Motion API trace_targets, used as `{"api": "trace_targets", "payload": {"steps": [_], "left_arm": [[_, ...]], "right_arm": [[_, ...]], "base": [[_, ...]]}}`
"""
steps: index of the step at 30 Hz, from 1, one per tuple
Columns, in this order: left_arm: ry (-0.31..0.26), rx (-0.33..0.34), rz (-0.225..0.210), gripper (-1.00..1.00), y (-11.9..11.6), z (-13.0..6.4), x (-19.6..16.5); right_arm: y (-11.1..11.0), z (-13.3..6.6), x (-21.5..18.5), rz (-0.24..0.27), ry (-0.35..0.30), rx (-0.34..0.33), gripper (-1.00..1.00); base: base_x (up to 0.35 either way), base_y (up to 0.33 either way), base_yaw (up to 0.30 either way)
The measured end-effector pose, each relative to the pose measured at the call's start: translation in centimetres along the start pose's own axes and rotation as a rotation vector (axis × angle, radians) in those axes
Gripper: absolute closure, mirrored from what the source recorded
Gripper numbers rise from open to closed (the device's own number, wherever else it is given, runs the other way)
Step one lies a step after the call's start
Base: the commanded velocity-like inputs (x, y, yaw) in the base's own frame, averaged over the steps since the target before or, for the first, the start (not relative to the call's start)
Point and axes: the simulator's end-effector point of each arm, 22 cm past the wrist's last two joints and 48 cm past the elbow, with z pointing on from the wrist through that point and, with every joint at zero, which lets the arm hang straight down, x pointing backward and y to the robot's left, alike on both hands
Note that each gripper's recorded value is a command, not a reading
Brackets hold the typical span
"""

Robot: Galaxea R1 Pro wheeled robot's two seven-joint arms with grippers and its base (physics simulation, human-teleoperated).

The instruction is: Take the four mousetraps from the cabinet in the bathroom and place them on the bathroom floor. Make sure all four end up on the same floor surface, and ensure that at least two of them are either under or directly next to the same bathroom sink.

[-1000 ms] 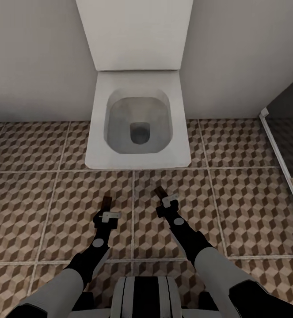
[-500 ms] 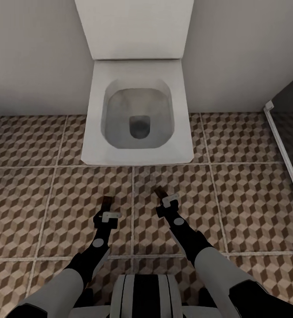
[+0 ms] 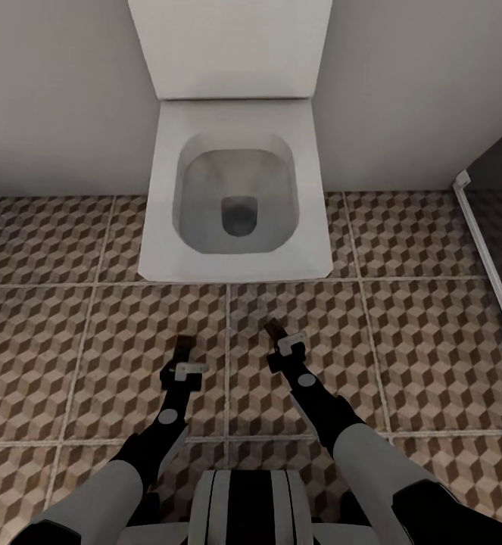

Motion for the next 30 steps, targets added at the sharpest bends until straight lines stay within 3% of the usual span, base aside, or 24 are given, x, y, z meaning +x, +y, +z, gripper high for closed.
{"api": "trace_targets", "payload": {"steps": [3, 6, 8, 13, 30], "left_arm": [[-0.065, 0.000, -0.017, 1.00, 0.1, -0.1, -1.3], [-0.167, 0.000, -0.046, 1.00, 0.2, -0.4, -3.4], [-0.199, 0.001, -0.054, 1.00, 0.3, -0.6, -3.9], [-0.218, 0.017, -0.042, 1.00, -0.2, -0.9, -4.0], [-0.202, 0.031, -0.026, 1.00, -0.8, -1.1, -3.1]], "right_arm": [[0.0, 0.0, -0.7, 0.000, -0.035, -0.001, 1.00], [0.1, -0.1, -1.4, 0.003, -0.072, -0.002, 1.00], [0.1, -0.1, -1.6, 0.003, -0.081, -0.002, 1.00], [0.1, -0.1, -1.8, 0.005, -0.088, -0.004, 1.00], [0.0, -0.1, -1.8, 0.004, -0.092, -0.001, 1.00]], "base": [[0.000, 0.000, 0.000], [0.000, 0.000, 0.000], [0.000, 0.000, 0.000], [0.000, 0.000, 0.000], [0.000, 0.000, 0.000]]}}
